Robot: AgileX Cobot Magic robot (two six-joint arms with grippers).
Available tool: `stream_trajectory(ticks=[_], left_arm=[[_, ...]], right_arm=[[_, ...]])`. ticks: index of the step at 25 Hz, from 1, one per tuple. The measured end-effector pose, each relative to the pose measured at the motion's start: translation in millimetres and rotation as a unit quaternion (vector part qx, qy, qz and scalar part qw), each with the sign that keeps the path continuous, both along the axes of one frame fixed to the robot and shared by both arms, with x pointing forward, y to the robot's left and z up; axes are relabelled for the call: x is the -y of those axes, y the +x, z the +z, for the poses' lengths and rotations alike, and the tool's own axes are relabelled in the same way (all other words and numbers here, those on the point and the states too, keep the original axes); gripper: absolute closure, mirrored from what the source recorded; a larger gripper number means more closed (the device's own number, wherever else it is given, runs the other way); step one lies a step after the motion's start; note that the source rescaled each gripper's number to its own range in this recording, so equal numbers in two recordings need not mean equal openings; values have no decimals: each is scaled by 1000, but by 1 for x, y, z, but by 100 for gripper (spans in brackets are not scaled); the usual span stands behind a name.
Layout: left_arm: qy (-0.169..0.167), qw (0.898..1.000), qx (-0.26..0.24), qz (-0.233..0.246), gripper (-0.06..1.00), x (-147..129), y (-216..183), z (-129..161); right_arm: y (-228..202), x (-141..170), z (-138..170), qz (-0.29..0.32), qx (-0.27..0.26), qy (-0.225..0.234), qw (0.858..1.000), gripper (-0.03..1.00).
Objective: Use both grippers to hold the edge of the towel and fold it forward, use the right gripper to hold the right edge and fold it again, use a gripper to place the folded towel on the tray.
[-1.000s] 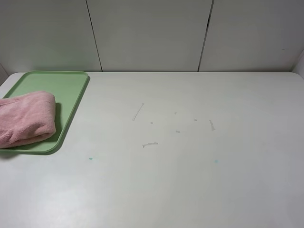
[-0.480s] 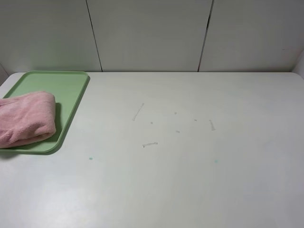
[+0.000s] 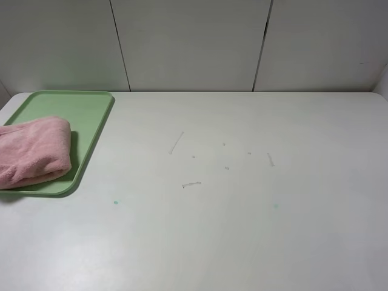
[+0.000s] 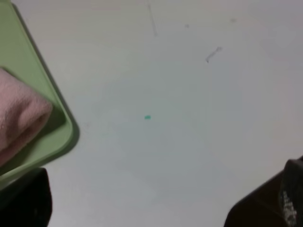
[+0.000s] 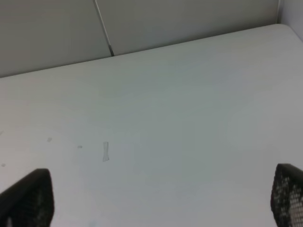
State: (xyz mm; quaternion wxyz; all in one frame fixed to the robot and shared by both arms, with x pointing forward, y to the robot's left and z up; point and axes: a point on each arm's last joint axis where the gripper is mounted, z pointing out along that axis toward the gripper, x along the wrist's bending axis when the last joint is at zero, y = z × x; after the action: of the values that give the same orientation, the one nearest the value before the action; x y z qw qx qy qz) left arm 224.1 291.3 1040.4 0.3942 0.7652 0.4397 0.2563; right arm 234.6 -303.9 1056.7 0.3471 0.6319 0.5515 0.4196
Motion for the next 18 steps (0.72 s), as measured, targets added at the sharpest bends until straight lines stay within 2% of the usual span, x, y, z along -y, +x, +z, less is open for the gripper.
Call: stream_trajectory(ticks=[11, 18], left_arm=[[-2, 1000, 0, 5, 1, 0, 0, 0], [-2, 998, 0, 61, 1, 2, 1, 0]], right_arm=[[0, 0, 0, 0, 0, 0, 1000, -3], [0, 0, 0, 0, 0, 0, 1000, -3]])
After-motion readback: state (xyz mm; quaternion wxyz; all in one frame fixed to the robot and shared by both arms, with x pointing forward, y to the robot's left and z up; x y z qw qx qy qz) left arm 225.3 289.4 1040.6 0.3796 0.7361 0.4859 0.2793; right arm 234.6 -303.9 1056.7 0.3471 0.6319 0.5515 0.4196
